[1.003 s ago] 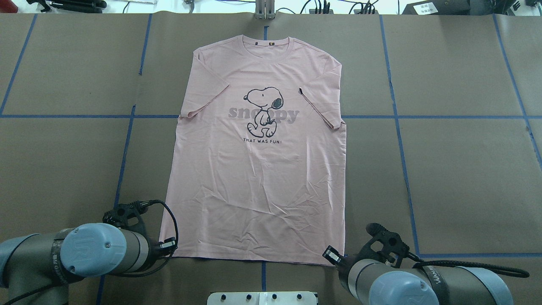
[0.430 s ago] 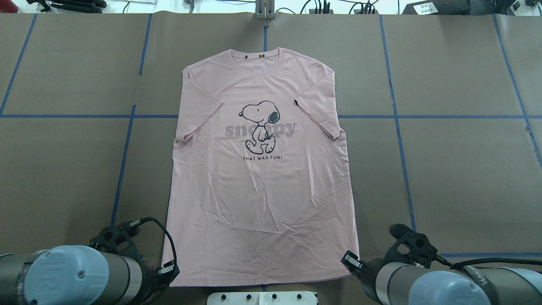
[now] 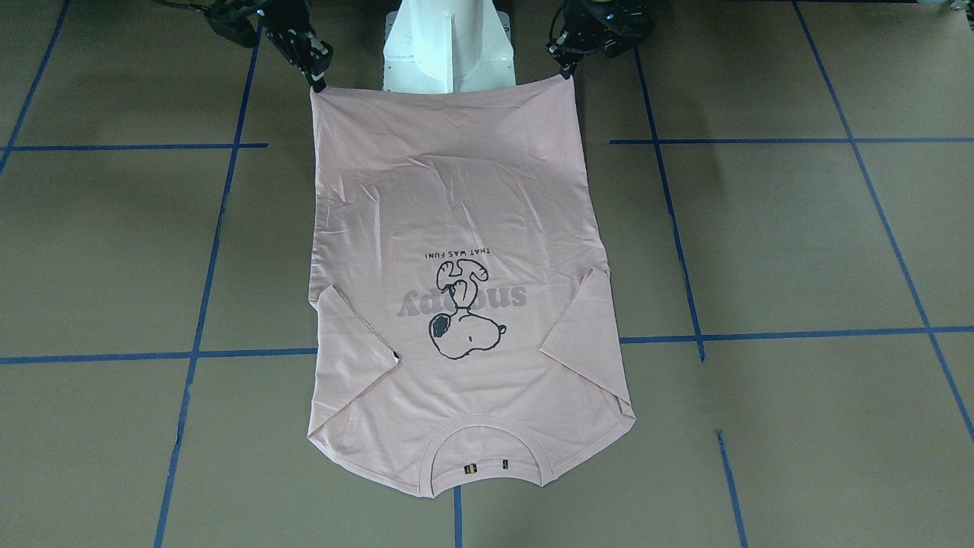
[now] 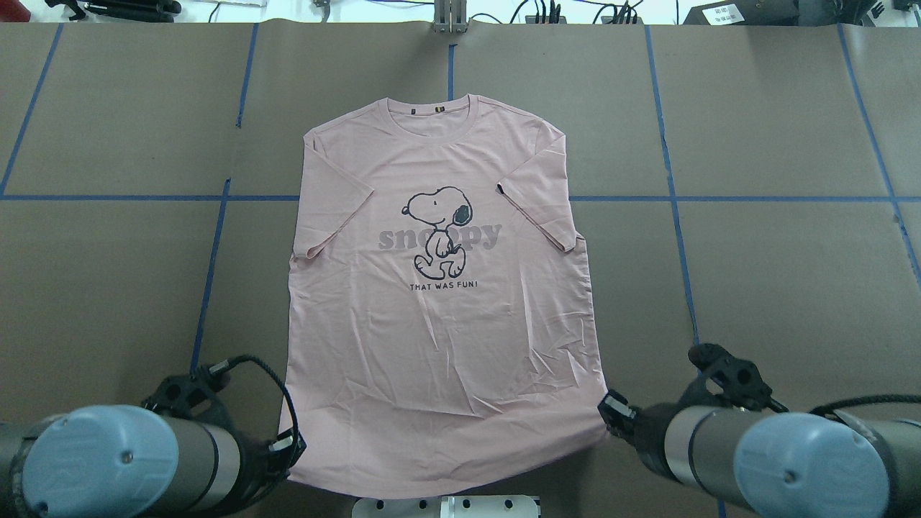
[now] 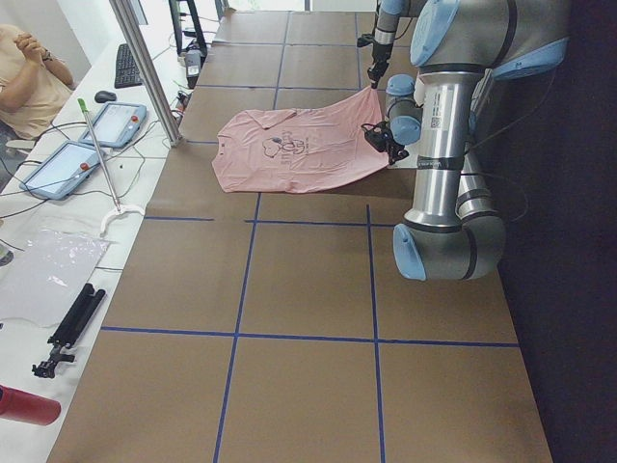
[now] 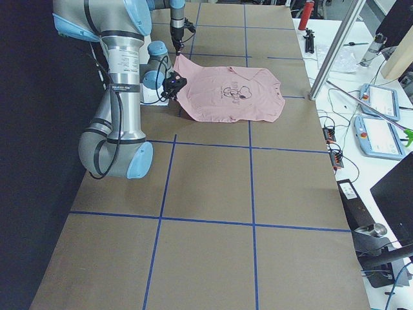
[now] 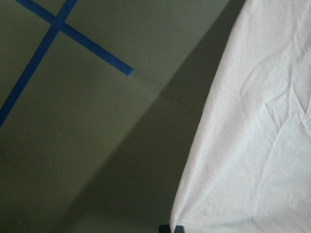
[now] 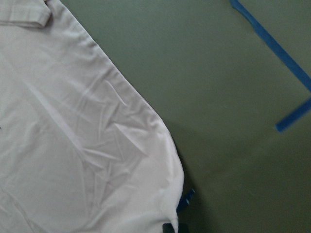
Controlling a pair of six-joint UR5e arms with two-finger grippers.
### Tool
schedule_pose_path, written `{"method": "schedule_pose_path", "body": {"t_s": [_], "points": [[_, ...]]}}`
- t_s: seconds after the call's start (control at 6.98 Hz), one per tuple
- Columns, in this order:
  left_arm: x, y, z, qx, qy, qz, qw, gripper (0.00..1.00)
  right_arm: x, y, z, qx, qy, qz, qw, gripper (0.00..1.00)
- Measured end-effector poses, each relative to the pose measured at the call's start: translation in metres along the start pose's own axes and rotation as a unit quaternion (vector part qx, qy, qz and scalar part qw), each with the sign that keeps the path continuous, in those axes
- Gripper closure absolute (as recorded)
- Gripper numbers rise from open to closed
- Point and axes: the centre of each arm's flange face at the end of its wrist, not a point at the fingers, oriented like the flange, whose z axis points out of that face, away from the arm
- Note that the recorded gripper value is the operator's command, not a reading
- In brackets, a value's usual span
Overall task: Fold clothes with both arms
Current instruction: 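Lift the hem with both grippers and fold it toward the collar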
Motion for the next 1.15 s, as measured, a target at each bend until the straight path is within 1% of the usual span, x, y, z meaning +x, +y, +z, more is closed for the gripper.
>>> {"method": "schedule_pose_path", "body": {"t_s": [0.14,0.29,0.43,0.57,0.72,0.86,1.15], "points": [[0.037,-0.039,-0.010,0.033,0.030,0.016,0.9989,1.00,-0.040,-0.037,0.023,0.040,-0.011,-0.027,0.9988,1.00],[0.071,-0.083,-0.023,0.070,0.052,0.027,0.9958,1.00,-0.075,-0.077,0.032,0.063,-0.015,-0.040,0.9971,1.00],[0.096,-0.128,-0.049,0.107,0.074,0.035,0.9909,1.00,-0.102,-0.123,0.010,0.063,-0.026,-0.032,0.9972,1.00],[0.105,-0.165,-0.076,0.138,0.089,0.037,0.9858,1.00,-0.114,-0.167,-0.023,0.059,-0.041,-0.022,0.9972,1.00],[0.108,-0.192,-0.096,0.162,0.095,0.044,0.9812,1.00,-0.121,-0.201,-0.039,0.066,-0.045,-0.035,0.9962,1.00],[0.108,-0.211,-0.108,0.179,0.098,0.052,0.9777,1.00,-0.133,-0.228,-0.035,0.080,-0.038,-0.056,0.9945,1.00],[0.115,-0.232,-0.106,0.192,0.101,0.055,0.9746,1.00,-0.181,-0.265,-0.013,0.100,-0.023,-0.058,0.9930,1.00]]}}
